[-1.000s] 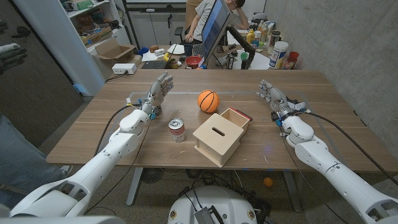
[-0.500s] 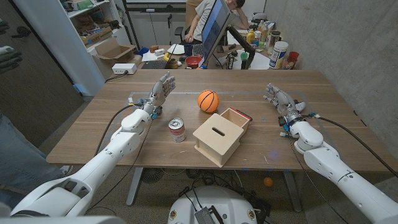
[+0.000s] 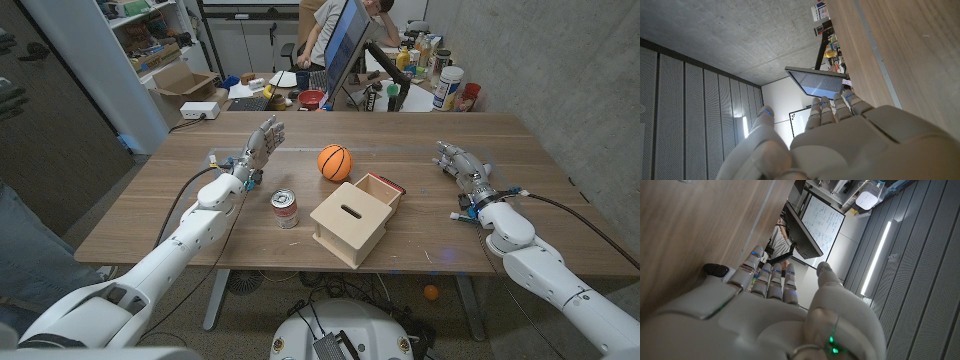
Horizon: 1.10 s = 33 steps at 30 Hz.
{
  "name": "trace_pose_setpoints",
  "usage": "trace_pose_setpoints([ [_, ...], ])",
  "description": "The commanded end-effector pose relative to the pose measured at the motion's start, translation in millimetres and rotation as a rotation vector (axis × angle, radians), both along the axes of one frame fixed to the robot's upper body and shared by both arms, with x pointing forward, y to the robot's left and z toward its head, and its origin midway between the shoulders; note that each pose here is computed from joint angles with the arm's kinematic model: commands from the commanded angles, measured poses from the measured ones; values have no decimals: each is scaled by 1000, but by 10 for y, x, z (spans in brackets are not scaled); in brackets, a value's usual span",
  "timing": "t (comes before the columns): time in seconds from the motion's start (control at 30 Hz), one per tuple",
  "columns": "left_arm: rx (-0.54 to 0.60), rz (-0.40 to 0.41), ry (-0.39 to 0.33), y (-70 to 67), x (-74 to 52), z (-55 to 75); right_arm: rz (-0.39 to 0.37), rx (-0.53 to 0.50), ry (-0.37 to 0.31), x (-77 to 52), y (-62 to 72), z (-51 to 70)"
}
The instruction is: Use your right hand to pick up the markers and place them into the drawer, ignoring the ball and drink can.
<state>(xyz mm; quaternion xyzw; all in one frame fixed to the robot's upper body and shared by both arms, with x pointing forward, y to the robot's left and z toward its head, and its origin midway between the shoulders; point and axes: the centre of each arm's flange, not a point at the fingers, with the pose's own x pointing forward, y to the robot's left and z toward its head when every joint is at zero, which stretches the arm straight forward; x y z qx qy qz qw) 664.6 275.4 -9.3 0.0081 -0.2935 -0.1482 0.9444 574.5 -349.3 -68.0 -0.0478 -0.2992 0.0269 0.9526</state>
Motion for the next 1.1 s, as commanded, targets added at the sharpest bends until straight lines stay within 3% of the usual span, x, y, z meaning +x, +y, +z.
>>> trace_pose_setpoints([
  [0.03,-2,10,4,12,32,33,1,-44,0,-129,-117,-128],
  [0.5,1,11,10,-3,68,54,21,-77,-46,-243,-241,-332],
  [1.1,10,-5,11,-78,90,65,-88,-104,-57,-624,-469,-442],
])
